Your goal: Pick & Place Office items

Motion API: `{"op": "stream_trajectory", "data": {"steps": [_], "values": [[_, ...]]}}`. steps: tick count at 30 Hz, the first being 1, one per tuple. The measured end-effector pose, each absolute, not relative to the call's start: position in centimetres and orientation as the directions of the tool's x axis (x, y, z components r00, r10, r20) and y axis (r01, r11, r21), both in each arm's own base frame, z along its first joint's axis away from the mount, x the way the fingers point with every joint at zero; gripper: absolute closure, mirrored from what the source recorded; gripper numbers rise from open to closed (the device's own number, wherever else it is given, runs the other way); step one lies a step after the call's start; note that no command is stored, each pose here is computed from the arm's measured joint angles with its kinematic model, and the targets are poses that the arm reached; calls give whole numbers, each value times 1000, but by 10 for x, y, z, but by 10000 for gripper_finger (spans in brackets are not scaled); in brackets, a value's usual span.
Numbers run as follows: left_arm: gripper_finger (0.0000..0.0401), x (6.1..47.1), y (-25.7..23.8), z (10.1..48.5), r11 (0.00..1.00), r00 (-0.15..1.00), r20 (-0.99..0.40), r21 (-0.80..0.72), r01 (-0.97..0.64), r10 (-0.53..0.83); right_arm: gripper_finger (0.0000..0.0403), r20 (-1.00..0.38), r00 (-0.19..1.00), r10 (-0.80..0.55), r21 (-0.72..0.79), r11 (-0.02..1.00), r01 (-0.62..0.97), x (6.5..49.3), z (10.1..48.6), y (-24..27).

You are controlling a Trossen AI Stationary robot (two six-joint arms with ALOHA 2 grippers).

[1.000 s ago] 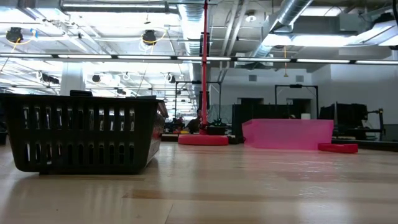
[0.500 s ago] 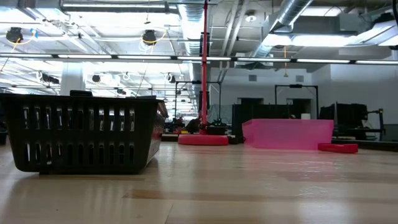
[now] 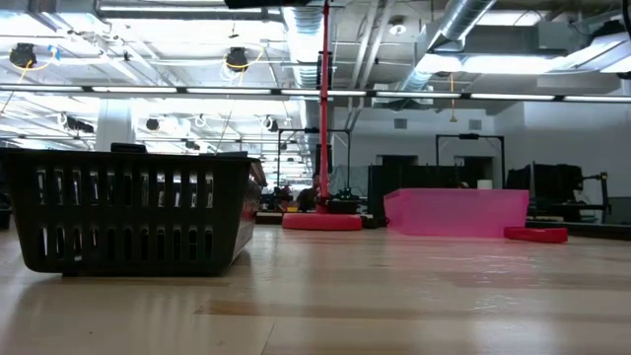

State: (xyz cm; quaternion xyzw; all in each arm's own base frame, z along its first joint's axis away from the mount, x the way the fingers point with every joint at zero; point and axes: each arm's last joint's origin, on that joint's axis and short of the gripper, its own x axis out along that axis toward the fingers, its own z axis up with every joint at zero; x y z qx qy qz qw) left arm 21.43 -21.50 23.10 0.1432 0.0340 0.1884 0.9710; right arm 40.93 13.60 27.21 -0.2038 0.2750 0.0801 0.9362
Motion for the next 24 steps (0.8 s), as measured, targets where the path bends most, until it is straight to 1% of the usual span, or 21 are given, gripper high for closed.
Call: {"op": "stream_trajectory", "data": {"steps": [6, 8, 13, 16, 20, 24], "values": [[236, 210, -216, 228, 848, 895, -17, 331, -415, 445, 179, -590, 807, 33, -313, 912, -266, 405, 268, 139], [235, 208, -217, 228, 846, 894, -17, 333, -418, 448, 179, -619, 785, 28, -296, 917, -266, 403, 265, 139], [240, 202, -221, 227, 841, 889, -15, 333, -427, 457, 179, -717, 697, 7, -235, 939, -251, 392, 255, 142], [238, 196, -219, 219, 834, 880, -16, 327, -444, 475, 179, -775, 631, -4, -196, 952, -235, 382, 249, 148], [237, 189, -215, 205, 852, 882, -22, 271, -448, 471, 184, -832, 554, -5, -158, 961, -229, 366, 244, 165], [242, 182, -210, 192, 878, 893, -32, 204, -434, 449, 200, -842, 538, -42, -186, 958, -218, 349, 242, 188]]}}
